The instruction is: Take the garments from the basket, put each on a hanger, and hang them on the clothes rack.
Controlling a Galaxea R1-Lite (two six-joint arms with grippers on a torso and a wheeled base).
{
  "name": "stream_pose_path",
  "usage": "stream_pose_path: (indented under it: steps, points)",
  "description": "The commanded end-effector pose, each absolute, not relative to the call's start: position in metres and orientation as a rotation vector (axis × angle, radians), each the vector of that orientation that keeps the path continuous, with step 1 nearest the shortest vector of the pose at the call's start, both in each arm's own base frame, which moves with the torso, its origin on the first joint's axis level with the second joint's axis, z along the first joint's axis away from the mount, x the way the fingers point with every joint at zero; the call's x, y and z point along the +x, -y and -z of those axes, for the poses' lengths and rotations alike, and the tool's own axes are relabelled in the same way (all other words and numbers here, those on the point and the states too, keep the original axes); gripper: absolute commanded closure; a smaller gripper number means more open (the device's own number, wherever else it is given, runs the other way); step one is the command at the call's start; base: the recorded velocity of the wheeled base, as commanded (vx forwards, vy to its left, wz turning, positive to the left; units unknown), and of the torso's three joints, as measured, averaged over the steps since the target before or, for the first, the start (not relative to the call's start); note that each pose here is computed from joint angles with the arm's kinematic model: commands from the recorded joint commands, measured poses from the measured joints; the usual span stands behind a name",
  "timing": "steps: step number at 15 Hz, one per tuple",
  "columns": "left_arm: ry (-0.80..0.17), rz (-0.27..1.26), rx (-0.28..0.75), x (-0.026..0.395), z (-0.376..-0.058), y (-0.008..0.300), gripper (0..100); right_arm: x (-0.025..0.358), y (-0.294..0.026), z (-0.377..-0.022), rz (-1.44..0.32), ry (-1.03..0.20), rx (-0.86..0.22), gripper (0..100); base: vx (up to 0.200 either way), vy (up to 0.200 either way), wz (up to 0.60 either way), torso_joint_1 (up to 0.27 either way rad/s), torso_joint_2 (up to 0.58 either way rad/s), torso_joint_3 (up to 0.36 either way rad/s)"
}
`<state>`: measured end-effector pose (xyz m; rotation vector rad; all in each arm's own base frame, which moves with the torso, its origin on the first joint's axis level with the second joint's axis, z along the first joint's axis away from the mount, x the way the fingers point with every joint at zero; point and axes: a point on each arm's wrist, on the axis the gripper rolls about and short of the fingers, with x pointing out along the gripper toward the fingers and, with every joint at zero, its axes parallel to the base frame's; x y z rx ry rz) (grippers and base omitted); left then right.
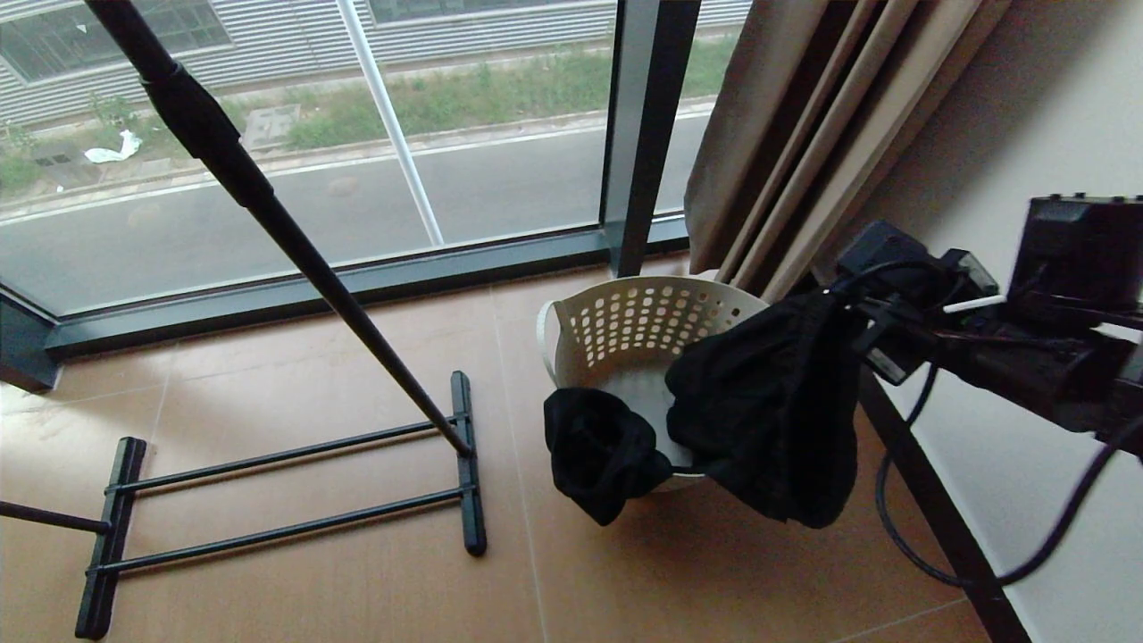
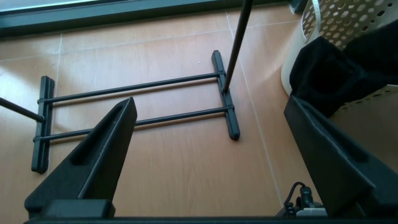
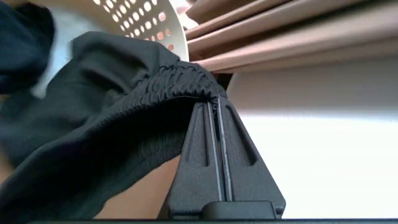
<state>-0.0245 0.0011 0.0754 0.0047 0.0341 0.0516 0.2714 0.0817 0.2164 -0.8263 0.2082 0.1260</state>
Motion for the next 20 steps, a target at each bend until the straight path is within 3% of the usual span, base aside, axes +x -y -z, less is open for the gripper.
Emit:
stream_pose_path:
  steps: [1, 8, 11, 20]
  points:
    - [-0.037, -0.052, 0.004, -0.024, -0.075, -0.001, 0, 0.191, -0.069, -0.262, -0.127, -0.119, -0.672, 100, 0.0, 0.0, 0.0, 0.0, 0.0, 0.0]
    - [-0.037, -0.054, 0.006, -0.024, -0.075, -0.001, 0, 0.162, -0.06, -0.274, -0.132, -0.131, -0.457, 100, 0.0, 0.0, 0.0, -0.001, 0.0, 0.095]
    - [-0.037, -0.052, 0.007, -0.024, -0.075, -0.001, 0, 0.167, -0.062, -0.253, -0.154, -0.2, -0.453, 100, 0.0, 0.0, 0.0, 0.009, -0.04, 0.154]
    - [-0.037, -0.052, 0.006, -0.024, -0.075, -0.001, 0, 0.165, -0.061, -0.25, -0.164, -0.204, -0.453, 100, 0.0, 0.0, 0.0, 0.119, -0.43, -0.106]
